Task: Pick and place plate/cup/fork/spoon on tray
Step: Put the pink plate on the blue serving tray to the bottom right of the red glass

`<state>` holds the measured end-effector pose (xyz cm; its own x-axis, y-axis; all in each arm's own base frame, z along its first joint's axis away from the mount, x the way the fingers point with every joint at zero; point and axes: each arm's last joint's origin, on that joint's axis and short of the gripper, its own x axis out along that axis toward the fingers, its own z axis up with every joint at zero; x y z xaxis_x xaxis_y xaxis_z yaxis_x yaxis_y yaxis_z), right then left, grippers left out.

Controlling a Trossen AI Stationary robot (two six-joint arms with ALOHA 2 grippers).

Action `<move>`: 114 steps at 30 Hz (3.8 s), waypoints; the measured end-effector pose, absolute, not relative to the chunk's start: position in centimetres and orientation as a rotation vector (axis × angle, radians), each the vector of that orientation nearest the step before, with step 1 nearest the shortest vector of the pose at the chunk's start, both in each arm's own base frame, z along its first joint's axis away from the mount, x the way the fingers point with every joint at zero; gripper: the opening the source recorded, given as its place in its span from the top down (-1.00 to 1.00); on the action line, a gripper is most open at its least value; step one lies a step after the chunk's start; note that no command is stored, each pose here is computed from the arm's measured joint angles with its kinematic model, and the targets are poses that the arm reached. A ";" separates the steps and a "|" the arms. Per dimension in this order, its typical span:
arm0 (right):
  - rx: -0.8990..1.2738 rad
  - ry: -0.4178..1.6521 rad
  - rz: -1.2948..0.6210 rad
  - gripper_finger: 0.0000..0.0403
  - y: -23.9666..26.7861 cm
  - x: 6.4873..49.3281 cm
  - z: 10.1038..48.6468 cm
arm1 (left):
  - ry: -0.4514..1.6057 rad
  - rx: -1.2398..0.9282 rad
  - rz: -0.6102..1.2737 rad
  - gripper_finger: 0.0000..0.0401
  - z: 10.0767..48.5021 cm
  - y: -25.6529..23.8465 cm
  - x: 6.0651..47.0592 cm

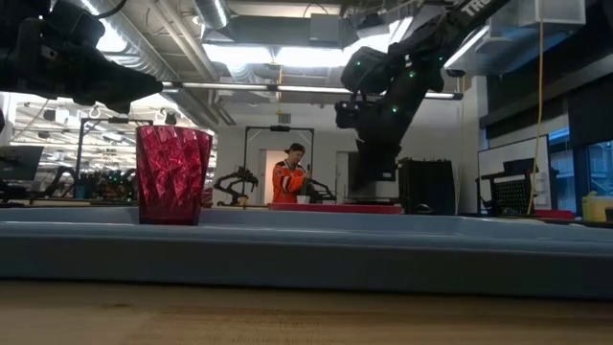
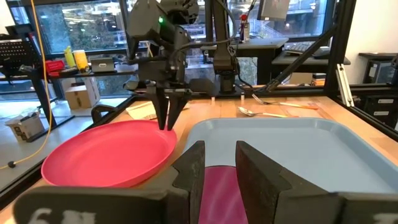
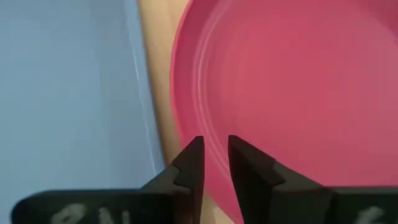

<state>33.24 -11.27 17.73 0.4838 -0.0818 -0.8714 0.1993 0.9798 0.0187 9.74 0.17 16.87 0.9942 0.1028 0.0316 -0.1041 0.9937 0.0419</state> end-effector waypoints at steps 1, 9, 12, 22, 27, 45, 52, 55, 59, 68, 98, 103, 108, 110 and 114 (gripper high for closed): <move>0.121 1.070 -0.164 0.61 -11.1 33.3 17.4 | -0.029 0.043 0.104 0.59 16.9 0.2 9.7; 0.103 1.117 -0.152 0.61 -10.4 33.6 16.4 | -0.029 0.043 0.104 0.59 16.9 0.2 9.7; 0.100 1.119 -0.149 0.61 -10.3 33.6 16.4 | -0.029 0.043 0.104 0.59 16.9 0.2 9.7; 0.042 1.163 -0.156 0.61 -10.4 33.7 15.4 | -0.029 0.043 0.104 0.59 16.9 0.2 9.7; 0.046 1.185 -0.154 0.61 -10.5 33.8 14.6 | -0.029 0.043 0.104 0.59 16.9 0.2 9.7; 0.050 1.145 -0.258 0.92 -10.5 34.3 14.7 | -0.029 0.044 0.104 0.59 16.9 0.2 9.7; 0.024 1.091 -0.348 0.97 -9.3 34.9 15.3 | -0.029 0.044 0.104 0.59 16.9 0.2 9.7; 0.010 1.050 -0.323 0.97 -8.4 35.1 16.4 | -0.030 0.043 0.104 0.59 16.9 0.2 9.7; -0.005 0.991 -0.277 0.97 -6.7 35.1 18.1 | -0.029 0.044 0.104 0.59 16.9 0.2 9.7; 0.045 0.912 -0.211 0.97 -2.2 34.8 20.8 | -0.029 0.043 0.104 0.59 16.9 0.2 9.7; 0.111 0.935 0.122 0.89 6.1 34.0 21.3 | -0.030 0.044 0.104 0.59 16.9 0.2 9.7; 0.149 0.912 0.201 0.87 6.5 34.2 21.5 | -0.029 0.044 0.104 0.59 16.9 0.2 9.7; 0.186 0.921 0.214 0.86 7.2 34.0 21.5 | -0.030 0.043 0.104 0.59 16.9 0.2 9.7; 0.187 0.922 0.225 0.86 7.7 34.0 21.5 | -0.029 0.044 0.104 0.59 16.9 0.2 9.7; 0.203 0.893 0.245 0.86 8.7 34.0 21.7 | -0.030 0.044 0.104 0.59 16.9 0.2 9.7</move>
<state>33.98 8.69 21.72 0.6024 0.2943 -0.7420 -0.1260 0.9530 0.2756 9.74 0.18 16.87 0.9941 0.1032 0.0320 -0.1045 0.9936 0.0420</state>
